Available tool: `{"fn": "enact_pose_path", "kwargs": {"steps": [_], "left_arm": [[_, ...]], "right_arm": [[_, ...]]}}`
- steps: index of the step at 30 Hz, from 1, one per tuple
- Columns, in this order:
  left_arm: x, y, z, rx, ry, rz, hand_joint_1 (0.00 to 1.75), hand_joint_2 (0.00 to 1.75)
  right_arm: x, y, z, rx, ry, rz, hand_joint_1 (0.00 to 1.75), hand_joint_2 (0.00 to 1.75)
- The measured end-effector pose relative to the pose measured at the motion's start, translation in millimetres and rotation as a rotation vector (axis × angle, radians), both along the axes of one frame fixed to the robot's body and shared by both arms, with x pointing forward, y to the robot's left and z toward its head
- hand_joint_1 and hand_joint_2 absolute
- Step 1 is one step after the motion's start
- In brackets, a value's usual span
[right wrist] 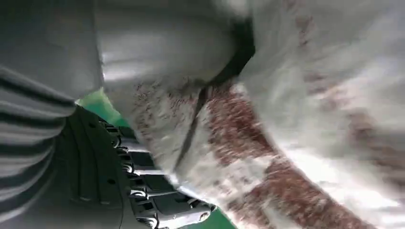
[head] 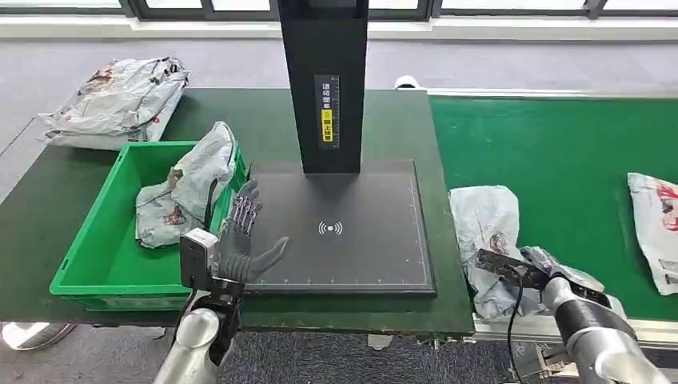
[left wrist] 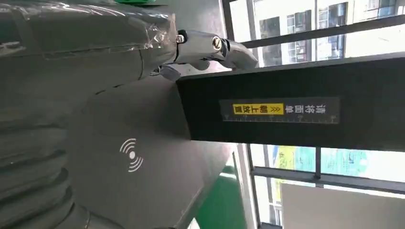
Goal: Moved the parcel from conveyor to table for the left to box.
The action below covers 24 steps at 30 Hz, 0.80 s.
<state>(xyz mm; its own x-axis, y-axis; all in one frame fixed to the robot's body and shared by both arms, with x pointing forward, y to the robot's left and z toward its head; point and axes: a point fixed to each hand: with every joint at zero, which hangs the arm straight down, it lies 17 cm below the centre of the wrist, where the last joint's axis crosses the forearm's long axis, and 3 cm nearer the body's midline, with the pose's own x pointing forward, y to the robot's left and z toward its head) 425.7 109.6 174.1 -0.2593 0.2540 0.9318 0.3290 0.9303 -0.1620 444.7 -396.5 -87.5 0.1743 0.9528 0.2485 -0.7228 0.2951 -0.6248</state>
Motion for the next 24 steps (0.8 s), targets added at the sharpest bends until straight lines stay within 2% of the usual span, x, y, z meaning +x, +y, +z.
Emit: {"fn": "enact_pose_path", "kwargs": {"steps": [5, 6, 9, 11, 13, 20, 24], "left_arm": [[-7, 0, -5, -0.001, 0.010, 0.006, 0.00, 1.75], [-8, 2, -6, 0.001, 0.013, 0.017, 0.00, 1.75], [-13, 8, -10, 0.004, 0.023, 0.051, 0.00, 1.75], [-16, 11, -12, 0.001, 0.028, 0.067, 0.00, 1.75], [-19, 12, -14, -0.001, 0.033, 0.073, 0.00, 1.75], [-23, 20, -19, -0.010, 0.043, 0.108, 0.00, 1.75], [-25, 22, -21, -0.013, 0.049, 0.131, 0.00, 1.75]], "right_arm": [[13, 27, 9, 0.129, -0.048, -0.048, 1.75, 1.75], [18, 40, 13, 0.212, -0.069, -0.081, 1.75, 1.75], [42, 72, 44, 0.579, -0.158, -0.279, 1.75, 1.75], [56, 80, 65, 0.735, -0.203, -0.358, 1.75, 1.75], [66, 88, 82, 0.835, -0.237, -0.391, 1.75, 1.75], [80, 97, 127, 1.195, -0.317, -0.502, 1.75, 1.75], [90, 78, 161, 1.382, -0.449, -0.609, 1.75, 1.75]]}}
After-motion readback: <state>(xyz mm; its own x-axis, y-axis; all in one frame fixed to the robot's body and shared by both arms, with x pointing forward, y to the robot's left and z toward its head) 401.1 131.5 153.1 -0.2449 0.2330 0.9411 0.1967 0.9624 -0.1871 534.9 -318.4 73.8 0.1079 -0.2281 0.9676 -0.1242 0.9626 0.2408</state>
